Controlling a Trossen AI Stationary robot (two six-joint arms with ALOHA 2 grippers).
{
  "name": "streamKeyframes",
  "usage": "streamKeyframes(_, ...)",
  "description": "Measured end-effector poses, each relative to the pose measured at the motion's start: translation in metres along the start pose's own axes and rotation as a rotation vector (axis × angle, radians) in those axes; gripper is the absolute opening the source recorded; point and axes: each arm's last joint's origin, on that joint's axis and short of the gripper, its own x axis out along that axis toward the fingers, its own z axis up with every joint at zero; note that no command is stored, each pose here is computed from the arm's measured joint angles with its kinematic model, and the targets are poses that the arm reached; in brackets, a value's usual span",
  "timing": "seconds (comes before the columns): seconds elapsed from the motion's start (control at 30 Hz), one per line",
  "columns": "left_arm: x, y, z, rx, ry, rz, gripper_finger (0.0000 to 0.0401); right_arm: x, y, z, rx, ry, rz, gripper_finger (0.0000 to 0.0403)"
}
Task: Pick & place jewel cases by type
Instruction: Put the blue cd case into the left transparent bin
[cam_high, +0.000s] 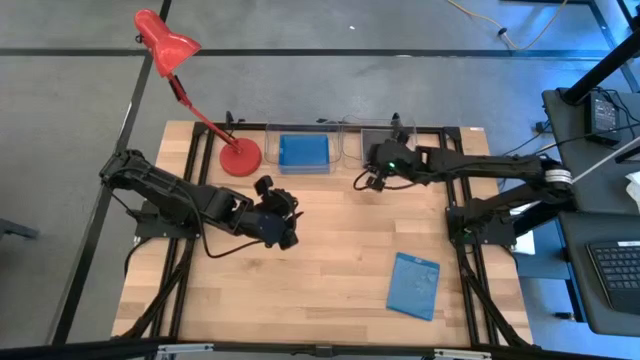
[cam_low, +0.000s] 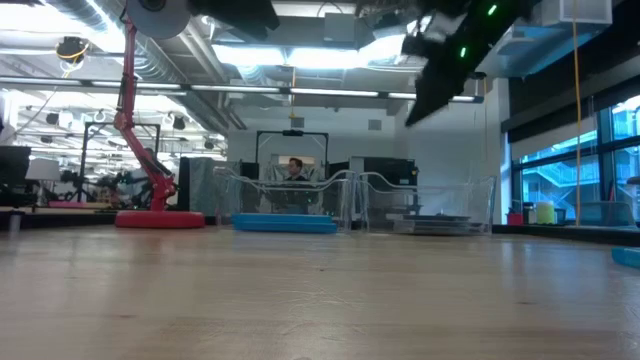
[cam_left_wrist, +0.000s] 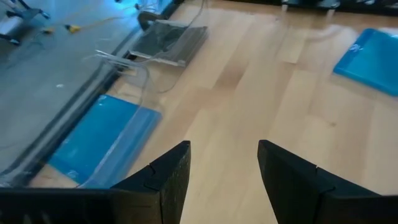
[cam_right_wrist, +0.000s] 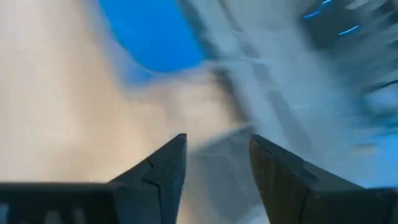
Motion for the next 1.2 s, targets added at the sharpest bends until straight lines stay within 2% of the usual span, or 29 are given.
streamKeyframes(0.07,0.002,0.000,0.002,-0.018,0.004,-0.029,0.0184,-0.013,0.004,0.001,0.168,-0.033,0.146,0.0177)
streamKeyframes(0.17,0.007,0.000,0.007,-0.047,0.005,-0.092,0.0184,-0.026,0.016,0.003,0.311,-0.036,0.387,0.0177)
streamKeyframes(0.27,0.019,-0.005,0.013,-0.010,-0.002,-0.175,0.0184,-0.034,0.033,0.001,0.386,0.018,0.484,0.0177)
streamKeyframes(0.47,0.059,-0.030,0.019,0.071,-0.050,-0.427,0.0184,-0.055,0.059,-0.018,0.460,0.232,0.510,0.0177)
streamKeyframes(0.6,0.087,-0.051,0.013,0.130,-0.088,-0.517,0.0184,-0.072,0.073,-0.031,0.454,0.331,0.507,0.0177)
streamKeyframes(0.7,0.104,-0.062,0.011,0.121,-0.127,-0.578,0.0184,-0.084,0.082,-0.038,0.489,0.388,0.509,0.0177)
streamKeyframes(0.93,0.133,-0.083,0.008,-0.082,-0.201,-0.703,0.0184,-0.118,0.108,-0.057,0.613,0.504,0.519,0.0177)
streamKeyframes(1.07,0.141,-0.106,0.000,-0.131,-0.302,-0.771,0.0184,-0.142,0.123,-0.070,0.679,0.543,0.534,0.0177)
streamKeyframes(1.2,0.148,-0.127,-0.013,-0.239,-0.357,-0.840,0.0184,-0.163,0.131,-0.086,0.715,0.582,0.519,0.0177)
